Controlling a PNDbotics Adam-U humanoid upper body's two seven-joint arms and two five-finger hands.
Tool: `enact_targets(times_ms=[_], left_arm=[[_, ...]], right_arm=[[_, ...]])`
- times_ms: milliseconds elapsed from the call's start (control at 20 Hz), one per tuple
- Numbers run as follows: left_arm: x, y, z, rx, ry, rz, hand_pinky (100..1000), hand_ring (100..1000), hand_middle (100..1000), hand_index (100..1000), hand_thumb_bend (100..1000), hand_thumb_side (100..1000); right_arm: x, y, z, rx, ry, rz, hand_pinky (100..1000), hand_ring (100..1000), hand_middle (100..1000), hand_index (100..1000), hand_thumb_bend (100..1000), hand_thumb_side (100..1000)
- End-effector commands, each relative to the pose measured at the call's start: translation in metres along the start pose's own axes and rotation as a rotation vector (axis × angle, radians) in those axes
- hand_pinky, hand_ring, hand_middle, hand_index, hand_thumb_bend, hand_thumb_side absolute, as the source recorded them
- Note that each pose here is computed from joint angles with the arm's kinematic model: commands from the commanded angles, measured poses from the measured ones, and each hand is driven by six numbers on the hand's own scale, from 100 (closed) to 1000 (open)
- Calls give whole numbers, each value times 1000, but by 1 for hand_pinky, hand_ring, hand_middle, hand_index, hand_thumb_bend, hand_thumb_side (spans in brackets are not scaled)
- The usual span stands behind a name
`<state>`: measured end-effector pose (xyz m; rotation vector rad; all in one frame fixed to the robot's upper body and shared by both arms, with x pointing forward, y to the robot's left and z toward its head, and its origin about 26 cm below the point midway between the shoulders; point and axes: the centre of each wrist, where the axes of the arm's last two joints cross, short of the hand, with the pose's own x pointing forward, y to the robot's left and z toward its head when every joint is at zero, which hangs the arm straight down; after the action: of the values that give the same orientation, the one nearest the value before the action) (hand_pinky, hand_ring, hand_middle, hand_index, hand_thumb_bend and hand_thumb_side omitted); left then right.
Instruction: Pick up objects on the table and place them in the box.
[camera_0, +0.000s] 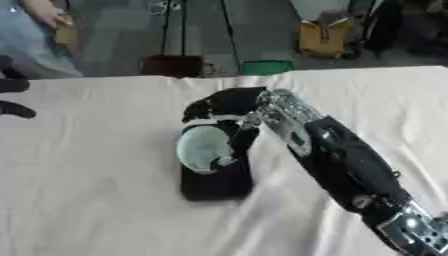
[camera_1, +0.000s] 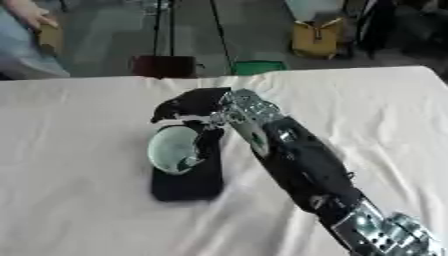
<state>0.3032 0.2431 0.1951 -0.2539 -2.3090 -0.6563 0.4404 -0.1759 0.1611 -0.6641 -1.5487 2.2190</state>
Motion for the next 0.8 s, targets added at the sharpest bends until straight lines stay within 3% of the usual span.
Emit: enact_targets(times_ms=[50,350,800], left_arm=[[8,2,-4,-10,-30,-14,637,785,833,898,176,935],[8,3,-4,-11,-30,-14,636,785,833,899,176,934],[8,4,-3,-2,-27,-20,636,785,832,898,176,934]], right_arm=[[-3,-7,1,-16,8,34,924,909,957,991,633,616],[-5,-9,3,-8,-2,46,960,934,971,1000,682,658],[-8,-21,19,-36,-2,21,943,920,962,1000,677,650]])
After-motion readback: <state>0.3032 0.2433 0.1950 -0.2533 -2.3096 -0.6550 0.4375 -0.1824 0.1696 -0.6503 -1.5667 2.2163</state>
